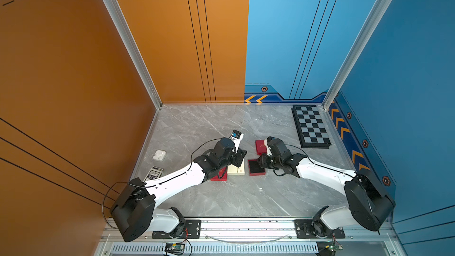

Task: Take the necklace out of the lift-off lid jewelry box
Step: Place the inner lining in the jewelry box, then pick up the lid from the center of the board.

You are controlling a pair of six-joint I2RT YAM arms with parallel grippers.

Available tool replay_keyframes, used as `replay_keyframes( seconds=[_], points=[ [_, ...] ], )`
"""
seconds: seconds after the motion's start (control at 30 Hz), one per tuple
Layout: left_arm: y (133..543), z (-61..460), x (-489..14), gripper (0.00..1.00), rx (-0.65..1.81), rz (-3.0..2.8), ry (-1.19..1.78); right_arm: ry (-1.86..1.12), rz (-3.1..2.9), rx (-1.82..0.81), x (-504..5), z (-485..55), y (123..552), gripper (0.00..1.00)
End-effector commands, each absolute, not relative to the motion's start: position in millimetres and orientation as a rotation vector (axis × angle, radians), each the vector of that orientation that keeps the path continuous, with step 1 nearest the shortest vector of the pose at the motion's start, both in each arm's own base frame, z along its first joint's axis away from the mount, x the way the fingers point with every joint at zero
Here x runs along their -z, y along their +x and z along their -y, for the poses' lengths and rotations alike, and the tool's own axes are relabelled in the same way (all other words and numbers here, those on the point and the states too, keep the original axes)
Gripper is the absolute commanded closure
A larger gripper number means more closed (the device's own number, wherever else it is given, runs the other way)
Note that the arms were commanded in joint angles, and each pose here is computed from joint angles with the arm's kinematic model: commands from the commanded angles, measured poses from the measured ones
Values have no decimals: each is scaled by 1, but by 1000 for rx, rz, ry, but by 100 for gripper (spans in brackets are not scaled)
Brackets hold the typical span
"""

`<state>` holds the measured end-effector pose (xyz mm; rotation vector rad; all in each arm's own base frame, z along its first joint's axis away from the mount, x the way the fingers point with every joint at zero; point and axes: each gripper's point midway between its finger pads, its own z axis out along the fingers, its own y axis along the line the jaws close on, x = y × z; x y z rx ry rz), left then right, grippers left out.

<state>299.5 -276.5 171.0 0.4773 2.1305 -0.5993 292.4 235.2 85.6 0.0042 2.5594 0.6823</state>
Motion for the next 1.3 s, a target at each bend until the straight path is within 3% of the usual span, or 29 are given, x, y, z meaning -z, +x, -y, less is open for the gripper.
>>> replay_keyframes(
  seconds=[0.0, 0.37, 0.63, 1.27],
  points=[
    [302, 257, -169, 58, 562, -2131, 437, -22, -2532, -608, -104, -225, 300, 72],
    [296, 243, -164, 53, 596, -2145, 410, -74, -2575, -324, -112, -202, 349, 42],
    [289, 230, -167, 41, 585, -2116, 387, -98, -2642, -175, -91, -196, 380, 18],
    [289, 222, -153, 38, 592, -2143, 382, -106, -2720, -15, -57, -186, 406, 6]
  ],
)
